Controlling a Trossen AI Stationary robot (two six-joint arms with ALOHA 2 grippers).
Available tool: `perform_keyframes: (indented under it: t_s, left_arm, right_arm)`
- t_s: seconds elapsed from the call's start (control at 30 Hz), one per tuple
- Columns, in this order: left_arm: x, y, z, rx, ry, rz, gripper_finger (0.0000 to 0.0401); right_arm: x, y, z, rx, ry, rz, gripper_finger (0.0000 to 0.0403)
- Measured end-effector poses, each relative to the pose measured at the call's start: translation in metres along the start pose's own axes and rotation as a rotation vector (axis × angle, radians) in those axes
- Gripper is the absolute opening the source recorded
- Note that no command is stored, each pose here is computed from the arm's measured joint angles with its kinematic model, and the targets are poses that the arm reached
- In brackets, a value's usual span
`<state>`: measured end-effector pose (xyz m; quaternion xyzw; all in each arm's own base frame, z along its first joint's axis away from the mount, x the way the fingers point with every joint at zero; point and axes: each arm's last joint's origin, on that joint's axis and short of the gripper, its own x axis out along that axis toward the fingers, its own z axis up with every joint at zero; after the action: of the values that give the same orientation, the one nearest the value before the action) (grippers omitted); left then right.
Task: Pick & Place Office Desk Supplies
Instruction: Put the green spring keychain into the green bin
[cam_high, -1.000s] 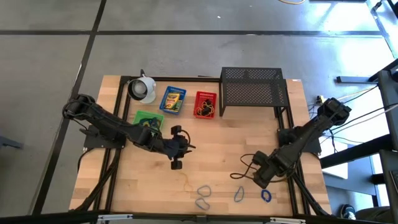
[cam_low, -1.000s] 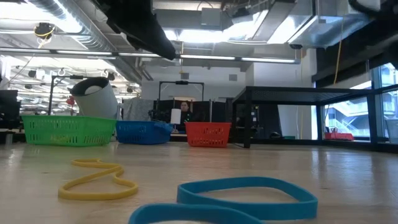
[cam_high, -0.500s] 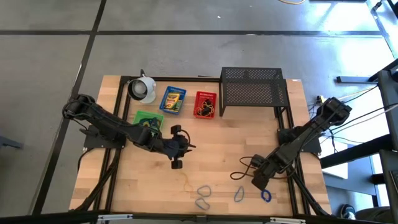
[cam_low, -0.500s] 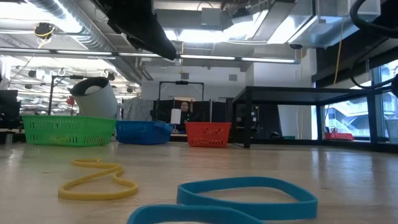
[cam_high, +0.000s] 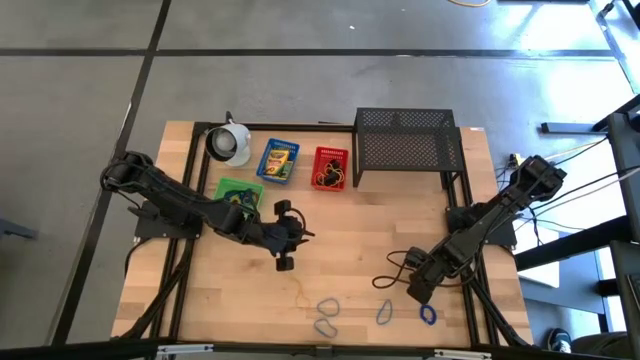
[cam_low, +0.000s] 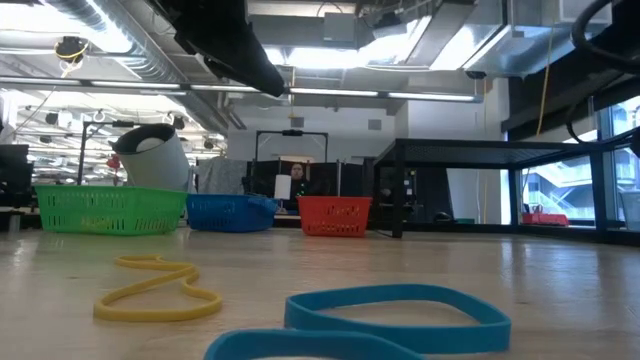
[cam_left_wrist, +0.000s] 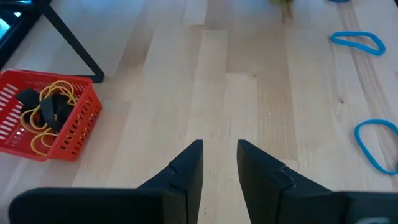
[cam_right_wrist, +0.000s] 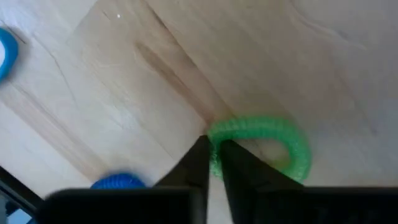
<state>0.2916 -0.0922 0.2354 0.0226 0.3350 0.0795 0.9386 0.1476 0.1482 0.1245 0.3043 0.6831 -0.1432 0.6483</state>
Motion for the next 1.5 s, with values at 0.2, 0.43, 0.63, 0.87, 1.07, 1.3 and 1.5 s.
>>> perform_keyframes:
  t_s: [0.2,0.43,0.63,0.87,1.07,1.3,1.5]
  left_arm:
    - [0.000,0.001,0.000,0.000,-0.007,0.024,0.0090]
    - [0.000,0.004,0.005,-0.005,-0.080,0.172,0.0091]
    - [0.003,0.001,0.011,-0.018,-0.133,0.126,0.0109]
    - [0.026,-0.015,0.015,0.070,-0.221,0.000,0.0167]
    - [0.046,-0.033,0.023,0.265,-0.417,-0.185,0.0206]
    - [0.061,-0.046,0.026,0.379,-0.622,-0.285,0.0212]
    - [0.063,-0.048,0.028,0.373,-0.697,-0.311,0.0212]
  right_arm:
    - [-0.001,0.003,0.000,-0.143,-0.022,0.000,0.0029]
    - [-0.022,0.036,0.010,-0.386,-0.286,0.070,0.0029]
    - [-0.053,0.073,0.016,-0.584,-0.570,0.155,0.0015]
    - [-0.087,0.106,0.022,-0.775,-0.814,0.278,0.0030]
    - [-0.102,0.117,0.037,-0.934,-0.944,0.367,0.0029]
    - [-0.121,0.121,0.061,-1.153,-1.101,0.458,0.0029]
    - [-0.127,0.116,0.079,-1.193,-1.124,0.465,0.0029]
